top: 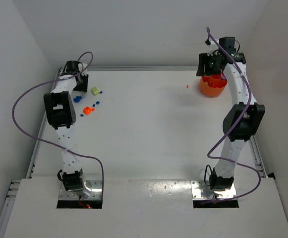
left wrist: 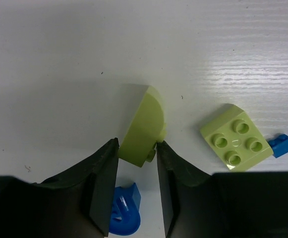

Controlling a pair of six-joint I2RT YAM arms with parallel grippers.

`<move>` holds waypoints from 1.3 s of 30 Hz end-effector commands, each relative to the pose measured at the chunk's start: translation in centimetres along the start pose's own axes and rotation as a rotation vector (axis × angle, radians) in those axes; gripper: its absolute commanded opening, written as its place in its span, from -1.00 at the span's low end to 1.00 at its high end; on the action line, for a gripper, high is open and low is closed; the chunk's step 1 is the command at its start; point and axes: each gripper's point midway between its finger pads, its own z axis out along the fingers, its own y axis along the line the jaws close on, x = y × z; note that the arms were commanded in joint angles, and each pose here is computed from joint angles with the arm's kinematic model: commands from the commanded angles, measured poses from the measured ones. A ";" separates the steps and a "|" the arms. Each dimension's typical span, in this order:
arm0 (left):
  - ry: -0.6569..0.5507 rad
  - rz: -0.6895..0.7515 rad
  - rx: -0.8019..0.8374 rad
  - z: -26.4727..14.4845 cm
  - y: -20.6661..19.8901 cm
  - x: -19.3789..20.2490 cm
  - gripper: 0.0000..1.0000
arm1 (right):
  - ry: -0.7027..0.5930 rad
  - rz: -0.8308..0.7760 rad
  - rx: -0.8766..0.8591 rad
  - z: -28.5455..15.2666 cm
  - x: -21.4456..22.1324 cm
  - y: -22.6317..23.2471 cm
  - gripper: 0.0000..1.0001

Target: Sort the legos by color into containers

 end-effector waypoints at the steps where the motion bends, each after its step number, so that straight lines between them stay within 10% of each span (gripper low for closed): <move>1: -0.038 -0.005 -0.006 -0.8 1.1 -1.5 -0.16 | -0.026 -0.001 -0.016 0.1 -1.0 0.2 0.11; 20: -0.034 0.046 0.159 -2.4 -1.1 0.2 -0.92 | -0.036 0.000 -0.183 -0.5 -0.4 3.3 0.09; 39: -0.277 0.063 1.051 -26.7 -17.1 1.6 -0.97 | -0.091 0.006 -1.029 -6.3 2.7 17.8 0.09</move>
